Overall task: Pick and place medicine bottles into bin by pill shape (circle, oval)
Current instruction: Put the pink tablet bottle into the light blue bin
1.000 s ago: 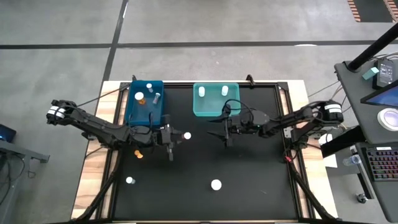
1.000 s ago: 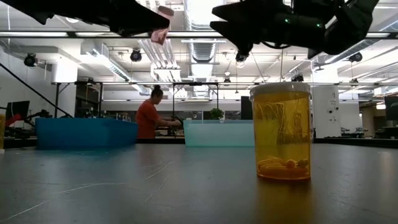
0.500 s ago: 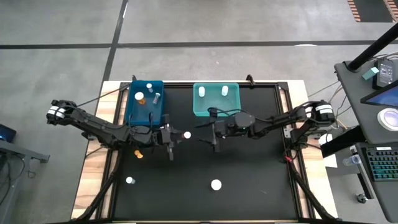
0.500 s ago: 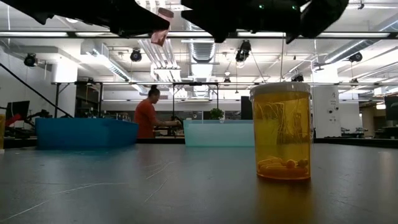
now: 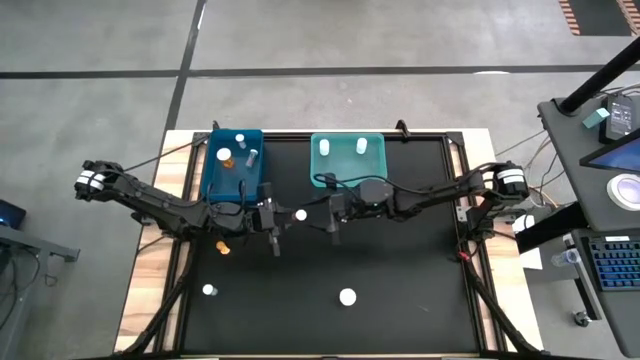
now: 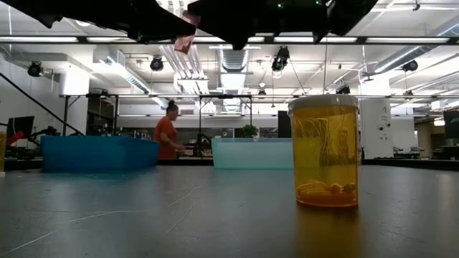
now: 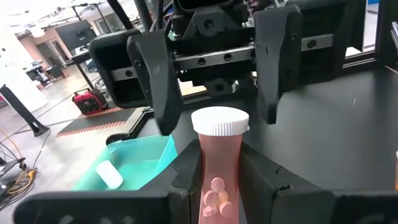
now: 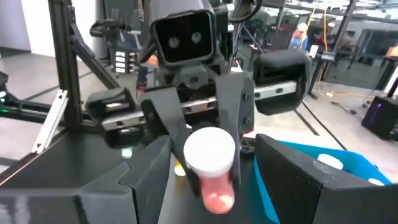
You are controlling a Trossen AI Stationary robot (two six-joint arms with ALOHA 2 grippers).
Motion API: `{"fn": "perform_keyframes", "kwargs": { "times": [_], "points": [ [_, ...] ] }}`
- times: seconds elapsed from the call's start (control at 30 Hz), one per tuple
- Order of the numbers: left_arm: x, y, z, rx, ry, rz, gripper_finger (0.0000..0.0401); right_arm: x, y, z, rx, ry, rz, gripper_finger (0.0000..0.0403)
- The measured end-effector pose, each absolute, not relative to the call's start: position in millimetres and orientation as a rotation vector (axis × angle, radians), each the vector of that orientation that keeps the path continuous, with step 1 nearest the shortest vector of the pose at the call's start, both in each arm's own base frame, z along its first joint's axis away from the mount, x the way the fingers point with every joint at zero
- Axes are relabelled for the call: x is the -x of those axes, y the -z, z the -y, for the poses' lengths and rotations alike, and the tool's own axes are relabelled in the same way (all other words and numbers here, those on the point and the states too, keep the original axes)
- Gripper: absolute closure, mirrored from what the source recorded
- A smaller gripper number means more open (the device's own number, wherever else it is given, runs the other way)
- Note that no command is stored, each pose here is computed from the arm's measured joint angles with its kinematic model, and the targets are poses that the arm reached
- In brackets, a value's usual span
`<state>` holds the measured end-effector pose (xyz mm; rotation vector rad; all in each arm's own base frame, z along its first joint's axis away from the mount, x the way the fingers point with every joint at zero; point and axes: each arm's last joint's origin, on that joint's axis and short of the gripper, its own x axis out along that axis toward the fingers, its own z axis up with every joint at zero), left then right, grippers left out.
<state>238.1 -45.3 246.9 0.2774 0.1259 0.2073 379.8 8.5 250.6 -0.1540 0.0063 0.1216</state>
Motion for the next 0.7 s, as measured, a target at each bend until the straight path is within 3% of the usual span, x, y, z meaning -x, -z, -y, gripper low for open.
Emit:
{"fn": "perform_keyframes", "kwargs": {
  "times": [0.4, 0.7],
  "points": [
    [-238.3, -248.1, 45.4, -0.272, -0.208, -0.115, 0.034, -388.4, -248.1, -8.1, 0.174, -0.119, -0.013, 0.0185],
    [-238.3, -248.1, 45.3, -0.271, -0.209, -0.116, 0.034, -388.3, -248.7, -8.1, 0.176, -0.118, -0.01, 0.0255]
  ]
}}
